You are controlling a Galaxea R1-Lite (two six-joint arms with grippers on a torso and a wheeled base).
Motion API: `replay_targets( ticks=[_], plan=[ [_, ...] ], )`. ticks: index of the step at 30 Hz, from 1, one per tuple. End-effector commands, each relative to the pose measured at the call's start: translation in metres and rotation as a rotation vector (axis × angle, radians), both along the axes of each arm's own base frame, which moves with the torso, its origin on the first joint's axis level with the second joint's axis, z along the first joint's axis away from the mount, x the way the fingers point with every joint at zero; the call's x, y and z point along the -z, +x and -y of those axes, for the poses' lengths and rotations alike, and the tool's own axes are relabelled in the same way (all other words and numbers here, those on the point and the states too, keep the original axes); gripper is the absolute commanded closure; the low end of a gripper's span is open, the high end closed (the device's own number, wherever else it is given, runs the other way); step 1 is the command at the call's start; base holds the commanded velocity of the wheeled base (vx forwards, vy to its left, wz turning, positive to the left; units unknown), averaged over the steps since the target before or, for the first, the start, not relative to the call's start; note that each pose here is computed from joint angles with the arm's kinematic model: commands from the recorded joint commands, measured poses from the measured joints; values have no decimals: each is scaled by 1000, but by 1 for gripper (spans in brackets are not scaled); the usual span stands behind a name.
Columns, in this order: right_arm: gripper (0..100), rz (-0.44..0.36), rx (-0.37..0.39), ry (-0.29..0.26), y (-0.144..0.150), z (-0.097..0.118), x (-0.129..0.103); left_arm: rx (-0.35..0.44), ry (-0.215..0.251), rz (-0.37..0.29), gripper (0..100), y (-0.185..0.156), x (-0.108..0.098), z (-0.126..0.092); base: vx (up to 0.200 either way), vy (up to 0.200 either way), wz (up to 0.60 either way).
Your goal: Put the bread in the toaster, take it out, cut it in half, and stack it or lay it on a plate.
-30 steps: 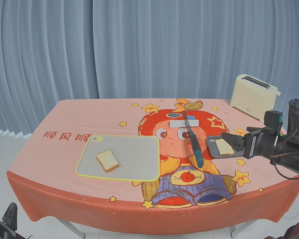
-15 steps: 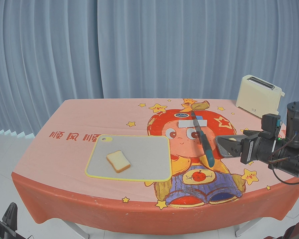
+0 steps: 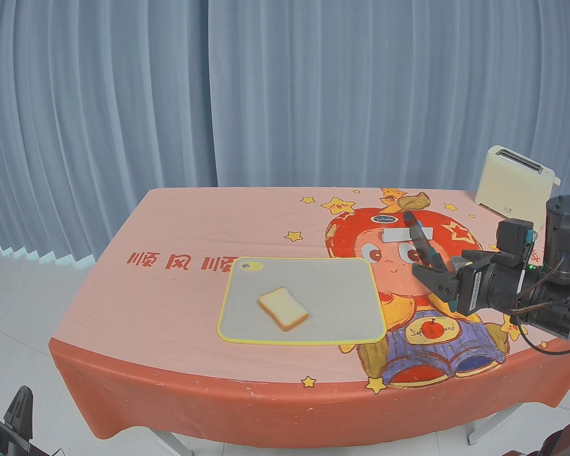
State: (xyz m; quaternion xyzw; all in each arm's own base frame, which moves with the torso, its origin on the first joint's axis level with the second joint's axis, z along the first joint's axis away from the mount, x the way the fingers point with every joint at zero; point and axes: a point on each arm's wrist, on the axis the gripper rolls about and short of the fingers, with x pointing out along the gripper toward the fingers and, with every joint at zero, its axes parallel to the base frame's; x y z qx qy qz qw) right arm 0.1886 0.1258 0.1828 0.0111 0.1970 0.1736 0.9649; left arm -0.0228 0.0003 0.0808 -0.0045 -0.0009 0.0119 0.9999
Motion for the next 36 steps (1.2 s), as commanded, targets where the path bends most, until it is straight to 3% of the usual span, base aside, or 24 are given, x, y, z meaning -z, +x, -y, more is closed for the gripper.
replay_targets(
  ticks=[1,28,36],
  plan=[
    [0,0,0,0,0,0,0,-1,0,-19,100,1,5,0,0,0,0],
    [0,-36,-62,-29,-8,-12,12,-4,0,-19,100,1,5,0,0,0,0],
    [0,-42,-65,-32,-8,-13,13,-4,0,-19,100,1,5,0,0,150,0]
  ],
)
